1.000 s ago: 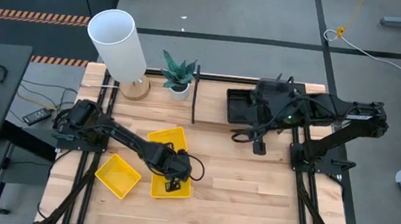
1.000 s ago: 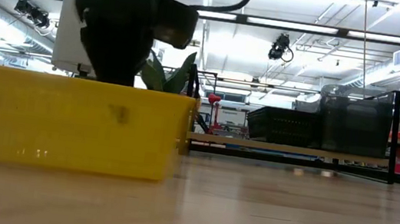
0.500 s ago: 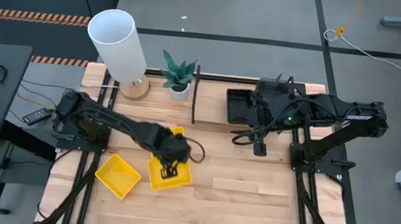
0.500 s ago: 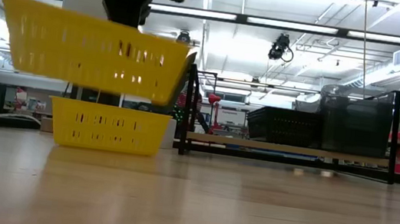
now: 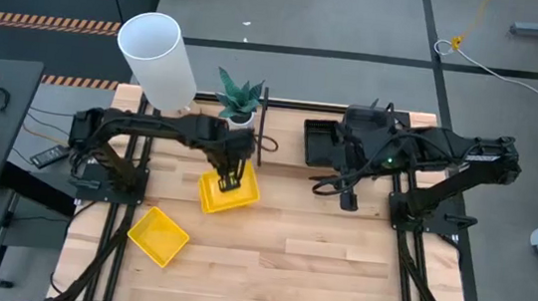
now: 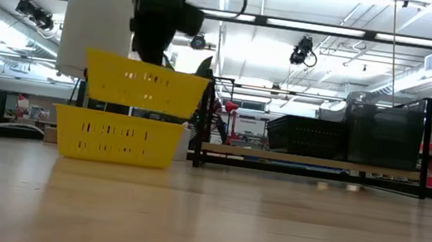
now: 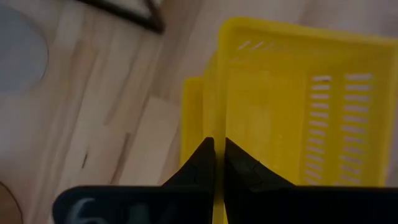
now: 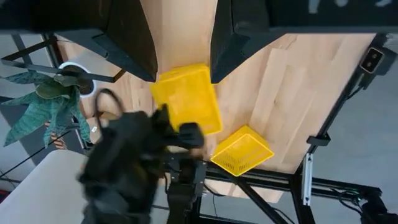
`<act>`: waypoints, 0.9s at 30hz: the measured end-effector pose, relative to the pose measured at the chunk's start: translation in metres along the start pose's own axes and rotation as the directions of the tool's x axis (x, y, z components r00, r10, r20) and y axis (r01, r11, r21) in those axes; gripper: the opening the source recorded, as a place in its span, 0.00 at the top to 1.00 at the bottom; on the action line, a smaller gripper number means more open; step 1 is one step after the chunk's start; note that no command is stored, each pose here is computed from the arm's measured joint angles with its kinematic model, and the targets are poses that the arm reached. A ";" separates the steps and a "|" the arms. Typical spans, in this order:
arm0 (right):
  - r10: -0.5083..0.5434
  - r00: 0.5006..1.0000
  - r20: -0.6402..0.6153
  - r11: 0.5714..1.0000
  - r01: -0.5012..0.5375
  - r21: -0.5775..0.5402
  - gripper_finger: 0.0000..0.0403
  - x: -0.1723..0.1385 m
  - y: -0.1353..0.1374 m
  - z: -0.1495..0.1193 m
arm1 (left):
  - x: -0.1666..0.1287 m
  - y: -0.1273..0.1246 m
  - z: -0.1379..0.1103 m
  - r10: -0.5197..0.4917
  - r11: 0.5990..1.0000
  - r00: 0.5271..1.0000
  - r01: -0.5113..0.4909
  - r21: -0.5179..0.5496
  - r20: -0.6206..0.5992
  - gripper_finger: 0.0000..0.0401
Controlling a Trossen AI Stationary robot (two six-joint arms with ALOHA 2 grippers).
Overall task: Stack baskets on shelf by color
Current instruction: Stack the bottom right yellow basket on the top of the yellow basket, then stack the bottom yellow basket on top of the top yellow bin
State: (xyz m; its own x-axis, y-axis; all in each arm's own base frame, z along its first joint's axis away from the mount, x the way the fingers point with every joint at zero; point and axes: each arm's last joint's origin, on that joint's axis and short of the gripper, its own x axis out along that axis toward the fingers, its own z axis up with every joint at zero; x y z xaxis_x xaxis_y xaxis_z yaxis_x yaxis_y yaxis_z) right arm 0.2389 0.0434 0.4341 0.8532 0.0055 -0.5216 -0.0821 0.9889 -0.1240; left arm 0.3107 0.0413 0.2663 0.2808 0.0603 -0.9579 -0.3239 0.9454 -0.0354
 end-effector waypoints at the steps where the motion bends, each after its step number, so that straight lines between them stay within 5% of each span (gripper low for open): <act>1: 0.004 1.000 0.001 1.000 -0.004 0.005 0.62 0.000 0.001 0.000 | 0.004 0.006 -0.001 -0.007 1.000 1.000 0.006 -0.015 -0.015 0.97; 10: -0.007 1.000 0.005 1.000 0.007 0.023 0.62 -0.002 0.009 0.001 | 0.031 0.024 -0.020 -0.101 0.994 0.987 0.093 -0.063 -0.126 0.96; 21: -0.022 1.000 0.009 0.999 0.022 0.023 0.62 -0.002 0.009 0.001 | 0.041 0.024 -0.023 -0.086 0.988 0.991 0.072 -0.135 -0.100 0.61; 27: -0.040 0.999 0.007 0.999 0.040 0.027 0.62 -0.002 0.008 0.001 | 0.022 0.011 -0.036 -0.127 0.979 0.982 0.102 -0.178 -0.137 0.55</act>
State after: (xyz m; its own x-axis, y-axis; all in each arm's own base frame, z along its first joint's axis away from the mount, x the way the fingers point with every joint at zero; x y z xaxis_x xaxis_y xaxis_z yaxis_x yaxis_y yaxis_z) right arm 0.2372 0.0515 0.4346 0.8593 -0.0335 -0.5103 -0.0339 0.9919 -0.1222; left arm 0.2809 0.0418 0.2346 0.1937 -0.1050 -0.9754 -0.4487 0.8747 -0.1833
